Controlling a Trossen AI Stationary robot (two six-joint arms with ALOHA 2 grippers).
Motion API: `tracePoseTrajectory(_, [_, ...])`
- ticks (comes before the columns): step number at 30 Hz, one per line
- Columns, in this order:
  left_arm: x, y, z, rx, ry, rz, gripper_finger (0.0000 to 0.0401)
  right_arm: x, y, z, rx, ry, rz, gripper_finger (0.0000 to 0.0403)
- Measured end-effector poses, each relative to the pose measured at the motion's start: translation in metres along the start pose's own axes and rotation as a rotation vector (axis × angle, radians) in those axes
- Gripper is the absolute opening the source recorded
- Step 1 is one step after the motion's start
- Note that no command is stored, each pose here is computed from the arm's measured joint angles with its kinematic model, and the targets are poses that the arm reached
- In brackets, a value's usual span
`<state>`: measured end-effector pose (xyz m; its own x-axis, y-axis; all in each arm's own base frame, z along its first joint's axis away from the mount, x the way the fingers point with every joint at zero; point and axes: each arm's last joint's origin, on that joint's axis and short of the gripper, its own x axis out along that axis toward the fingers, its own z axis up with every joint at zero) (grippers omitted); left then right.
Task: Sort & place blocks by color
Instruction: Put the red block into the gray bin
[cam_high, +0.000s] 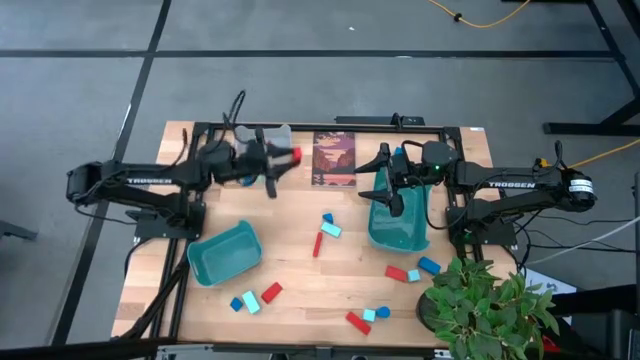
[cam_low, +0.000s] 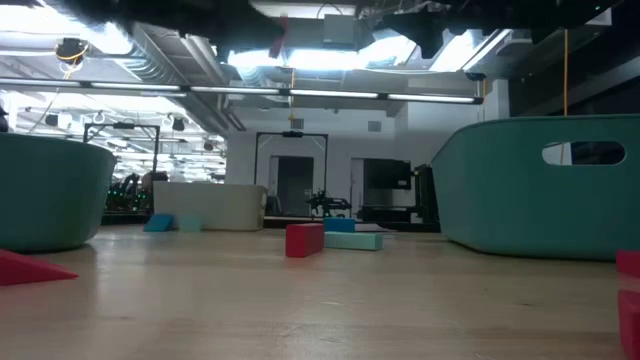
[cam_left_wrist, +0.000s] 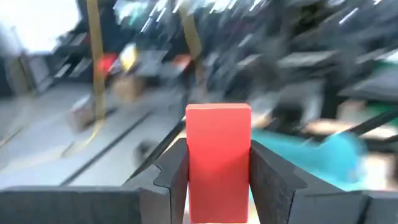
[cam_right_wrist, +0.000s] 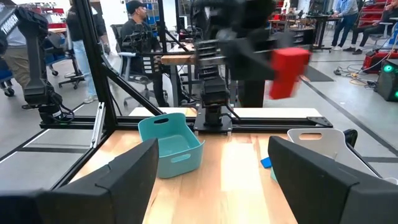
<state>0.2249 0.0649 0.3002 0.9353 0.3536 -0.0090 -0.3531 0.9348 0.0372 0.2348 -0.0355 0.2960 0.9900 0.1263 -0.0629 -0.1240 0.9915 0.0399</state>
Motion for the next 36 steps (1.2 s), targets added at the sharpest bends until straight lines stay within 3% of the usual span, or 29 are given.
tracePoseTrajectory(8, [0.012, 0.065, 0.033, -0.004, 0.458, 0.387, 0.0128, 0.0, 0.0, 0.0, -0.002, 0.0, 0.0, 0.0307])
tracePoseTrajectory(14, [0.014, 0.12, 0.021, -0.1, 0.748, 0.556, 0.0128, 0.0, 0.0, 0.0, -0.002, 0.001, 0.0, 0.0307])
tracePoseTrajectory(22, [0.02, 0.154, -0.029, -0.294, 1.046, 0.49, 0.0128, 0.0, 0.0, 0.0, -0.002, 0.001, 0.0, 0.0307])
tracePoseTrajectory(36, [0.059, 0.167, -0.111, -0.414, 1.268, 0.338, 0.0128, 0.015, -0.005, -0.017, 0.025, 0.075, -0.001, 0.0307])
